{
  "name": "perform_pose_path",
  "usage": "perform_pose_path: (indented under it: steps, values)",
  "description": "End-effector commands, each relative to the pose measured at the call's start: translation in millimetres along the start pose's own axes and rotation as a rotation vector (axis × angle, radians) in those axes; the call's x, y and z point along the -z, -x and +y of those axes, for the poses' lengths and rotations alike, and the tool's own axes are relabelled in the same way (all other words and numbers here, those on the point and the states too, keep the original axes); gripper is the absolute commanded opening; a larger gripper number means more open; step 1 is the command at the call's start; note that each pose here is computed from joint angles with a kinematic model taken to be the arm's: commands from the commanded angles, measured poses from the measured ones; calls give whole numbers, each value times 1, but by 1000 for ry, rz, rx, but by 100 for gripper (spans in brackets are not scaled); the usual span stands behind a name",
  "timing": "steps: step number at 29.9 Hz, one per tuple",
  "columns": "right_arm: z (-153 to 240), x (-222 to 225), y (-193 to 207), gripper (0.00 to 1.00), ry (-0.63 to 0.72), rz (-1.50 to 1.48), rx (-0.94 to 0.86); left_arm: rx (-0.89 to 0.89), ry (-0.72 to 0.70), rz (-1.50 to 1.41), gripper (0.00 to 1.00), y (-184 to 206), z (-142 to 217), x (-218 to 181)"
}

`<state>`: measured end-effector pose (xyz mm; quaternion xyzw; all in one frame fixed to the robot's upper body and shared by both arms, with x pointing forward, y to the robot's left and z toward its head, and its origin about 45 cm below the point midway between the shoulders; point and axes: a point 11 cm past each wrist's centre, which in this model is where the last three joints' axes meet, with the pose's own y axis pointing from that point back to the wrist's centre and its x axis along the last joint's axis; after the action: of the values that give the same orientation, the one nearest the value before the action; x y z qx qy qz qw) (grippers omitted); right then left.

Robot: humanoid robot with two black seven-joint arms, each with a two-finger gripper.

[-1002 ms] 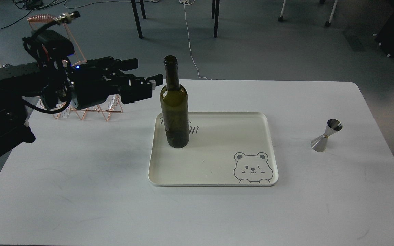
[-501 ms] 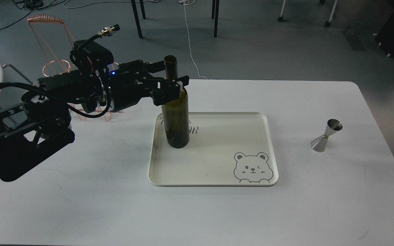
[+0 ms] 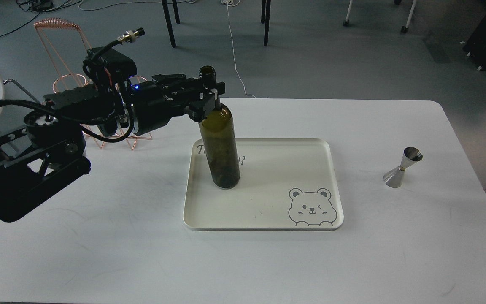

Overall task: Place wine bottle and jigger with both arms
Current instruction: 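Lift the bottle and carry it over the copper wire rack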

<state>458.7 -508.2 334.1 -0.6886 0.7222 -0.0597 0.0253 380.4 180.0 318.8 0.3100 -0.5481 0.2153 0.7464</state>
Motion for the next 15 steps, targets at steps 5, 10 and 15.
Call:
perform_pose_path:
  steps: [5, 10, 15]
  values:
    - [0, 1, 0, 95, -2, 0, 1, -108, -62, -55, 10, -36, 28, 20]
    - [-1, 1, 1, 95, -2, 0, 1, -140, -133, -92, 12, -70, 70, 48]
    - [-1, 2, 1, 95, -6, -1, 1, -115, -201, -144, 10, -85, 115, 73]
